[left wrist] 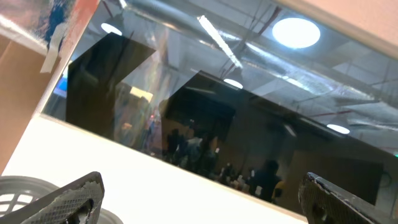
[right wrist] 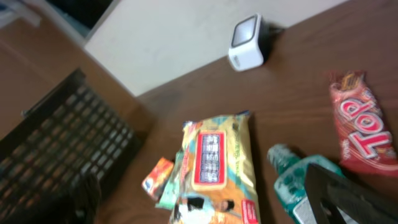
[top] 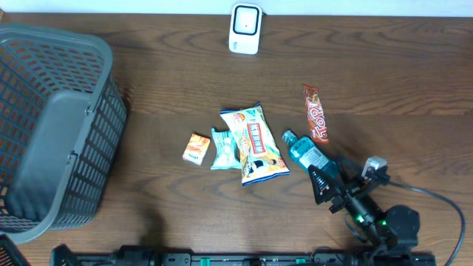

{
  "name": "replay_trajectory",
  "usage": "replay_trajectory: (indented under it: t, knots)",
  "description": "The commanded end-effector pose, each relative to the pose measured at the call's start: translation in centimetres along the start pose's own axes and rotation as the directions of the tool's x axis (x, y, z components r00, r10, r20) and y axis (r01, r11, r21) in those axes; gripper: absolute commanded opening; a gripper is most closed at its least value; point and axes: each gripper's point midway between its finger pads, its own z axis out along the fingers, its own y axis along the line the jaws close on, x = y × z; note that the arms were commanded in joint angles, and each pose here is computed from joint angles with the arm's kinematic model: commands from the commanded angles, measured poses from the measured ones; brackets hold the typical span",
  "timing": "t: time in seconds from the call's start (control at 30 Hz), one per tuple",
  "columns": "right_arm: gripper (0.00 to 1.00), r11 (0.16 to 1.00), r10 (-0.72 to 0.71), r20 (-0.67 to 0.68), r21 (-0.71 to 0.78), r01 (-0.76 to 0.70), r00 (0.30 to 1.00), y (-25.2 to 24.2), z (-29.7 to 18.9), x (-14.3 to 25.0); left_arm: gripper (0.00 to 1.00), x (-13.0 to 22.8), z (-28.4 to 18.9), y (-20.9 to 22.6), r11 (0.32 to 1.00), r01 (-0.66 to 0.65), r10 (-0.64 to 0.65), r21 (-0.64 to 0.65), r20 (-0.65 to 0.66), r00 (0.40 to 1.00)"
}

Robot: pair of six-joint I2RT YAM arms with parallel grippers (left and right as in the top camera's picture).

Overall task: Scan the item barcode
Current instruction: 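Reach the right gripper toward the yellow snack bag on the table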

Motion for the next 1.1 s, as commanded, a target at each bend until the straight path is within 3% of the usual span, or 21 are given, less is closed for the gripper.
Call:
replay_trajectory:
  t: [0.0,0.13,0.3,0.43,0.5,0.53,0.7,0.8,0.9,1.07]
  knots:
    - [0.99,0.991,-0.105,0.001,0.088,0.105,0.994,0.8,-0.5,-3.2,1.0,-0.1,0.1,0.6,0.999,-0.015,0.015,-0.031,0.018,1.0]
    - [0.99,0.978,-0.112,-0.097,0.168,0.127,0.989,0.9,0.3,-5.4,1.0,-0.7,0.0,1.9,0.993,-0.013,0.02,-0.115,0.053,0.998]
    - [0.99,0.952,-0.125,-0.259,0.24,0.189,0.958,1.3,3.1,-7.5,1.0,-2.0,-1.1,5.9,0.939,0.002,0.045,-0.344,0.128,0.991]
    - [0.99,0.874,-0.126,-0.398,0.388,0.291,0.909,0.2,5.3,-7.8,1.0,0.2,-1.8,8.0,0.894,-0.048,0.07,-0.446,0.033,0.997]
    - [0.99,0.804,-0.122,-0.488,0.462,0.374,0.864,-0.7,6.1,-7.0,1.0,1.7,-2.1,8.7,0.88,-0.086,0.076,-0.468,-0.039,0.996]
    - [0.99,0.749,-0.116,-0.585,0.48,0.457,0.803,-0.9,7.1,-5.3,1.0,3.0,-2.4,9.3,0.867,-0.12,0.08,-0.485,-0.101,0.992]
    - [0.99,0.809,-0.133,-0.756,0.291,0.51,0.642,1.5,11.4,2.3,1.0,5.2,-3.3,10.4,0.841,-0.183,0.083,-0.509,-0.212,0.974]
    - [0.99,0.811,-0.157,-0.796,0.235,0.536,0.585,1.5,13.9,6.1,1.0,6.4,-4.0,11.2,0.818,-0.223,0.086,-0.53,-0.271,0.959]
    - [0.99,0.806,-0.171,-0.815,0.207,0.554,0.553,2.1,14.9,8.2,1.0,7.2,-4.4,11.6,0.808,-0.248,0.085,-0.535,-0.31,0.947]
    - [0.99,0.754,-0.179,-0.775,0.287,0.59,0.606,2.8,16.3,8.3,1.0,8.2,-4.8,12.0,0.798,-0.273,0.081,-0.537,-0.353,0.932]
